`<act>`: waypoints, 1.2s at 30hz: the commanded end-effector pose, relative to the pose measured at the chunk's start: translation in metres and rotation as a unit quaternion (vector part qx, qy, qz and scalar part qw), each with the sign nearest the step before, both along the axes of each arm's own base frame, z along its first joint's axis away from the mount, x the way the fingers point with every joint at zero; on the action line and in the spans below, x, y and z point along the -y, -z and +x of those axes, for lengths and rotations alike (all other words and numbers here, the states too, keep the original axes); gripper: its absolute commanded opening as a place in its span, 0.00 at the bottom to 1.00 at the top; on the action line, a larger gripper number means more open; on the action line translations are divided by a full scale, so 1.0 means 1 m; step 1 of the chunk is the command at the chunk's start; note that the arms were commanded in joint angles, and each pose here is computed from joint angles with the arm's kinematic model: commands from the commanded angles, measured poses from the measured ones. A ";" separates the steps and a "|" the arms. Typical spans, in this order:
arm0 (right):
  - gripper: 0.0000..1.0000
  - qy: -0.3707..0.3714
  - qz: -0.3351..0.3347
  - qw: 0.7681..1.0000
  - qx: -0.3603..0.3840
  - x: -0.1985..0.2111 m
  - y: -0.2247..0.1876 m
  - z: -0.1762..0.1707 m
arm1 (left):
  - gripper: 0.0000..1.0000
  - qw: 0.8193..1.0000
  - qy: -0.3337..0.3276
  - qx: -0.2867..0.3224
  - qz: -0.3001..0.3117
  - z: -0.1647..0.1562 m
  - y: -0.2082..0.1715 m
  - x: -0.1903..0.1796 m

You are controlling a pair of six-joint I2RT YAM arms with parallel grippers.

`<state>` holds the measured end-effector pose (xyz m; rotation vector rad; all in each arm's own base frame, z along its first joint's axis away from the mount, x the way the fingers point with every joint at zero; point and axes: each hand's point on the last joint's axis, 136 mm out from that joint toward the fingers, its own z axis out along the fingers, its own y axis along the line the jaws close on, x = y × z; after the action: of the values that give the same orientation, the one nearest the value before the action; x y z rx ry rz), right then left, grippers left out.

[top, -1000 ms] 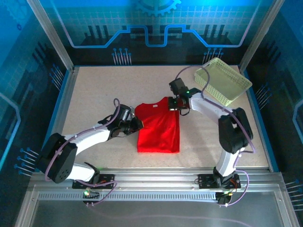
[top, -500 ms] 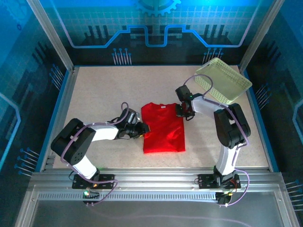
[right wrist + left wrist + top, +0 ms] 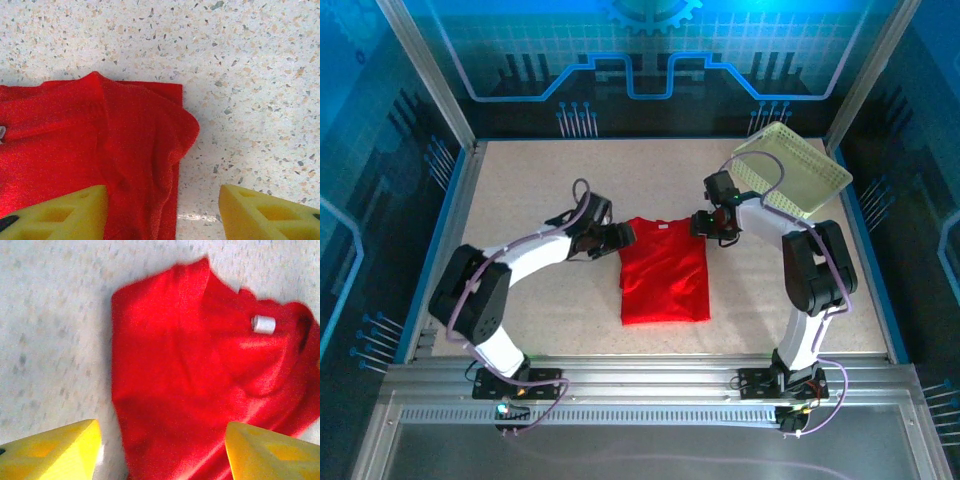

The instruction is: Fold the inside-out t-shirt

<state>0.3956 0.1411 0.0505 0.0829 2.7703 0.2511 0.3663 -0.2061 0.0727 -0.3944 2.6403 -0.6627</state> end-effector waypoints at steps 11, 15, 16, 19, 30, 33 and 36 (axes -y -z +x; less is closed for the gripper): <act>0.61 -0.012 0.039 0.998 -0.040 -0.022 0.029 0.009 | 0.58 0.998 0.002 -0.053 0.041 0.041 0.062 0.008; 0.57 -0.019 0.036 0.998 -0.052 -0.032 0.038 0.004 | 0.49 0.998 0.006 -0.060 0.025 0.046 0.072 0.017; 0.55 -0.021 0.037 0.998 -0.053 -0.034 0.040 0.004 | 0.47 0.998 0.007 -0.063 0.023 0.046 0.076 0.018; 0.48 -0.022 0.036 0.997 -0.058 -0.038 0.043 0.003 | 0.40 0.998 0.006 -0.067 0.021 0.047 0.082 0.019; 0.25 -0.045 0.028 0.998 -0.042 -0.056 0.029 -0.001 | 0.21 0.999 0.024 -0.040 -0.024 0.054 0.068 0.036; 0.19 -0.047 0.027 0.998 -0.037 -0.058 0.027 -0.004 | 0.17 0.999 0.025 -0.033 -0.027 0.054 0.067 0.036; 0.13 -0.047 0.030 0.998 -0.028 -0.058 0.022 -0.003 | 0.08 0.999 0.028 -0.027 -0.037 0.053 0.064 0.037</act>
<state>0.3924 0.1911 0.0204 -0.0122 2.8475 0.3143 0.4066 -0.2022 0.0146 -0.4698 2.7738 -0.5451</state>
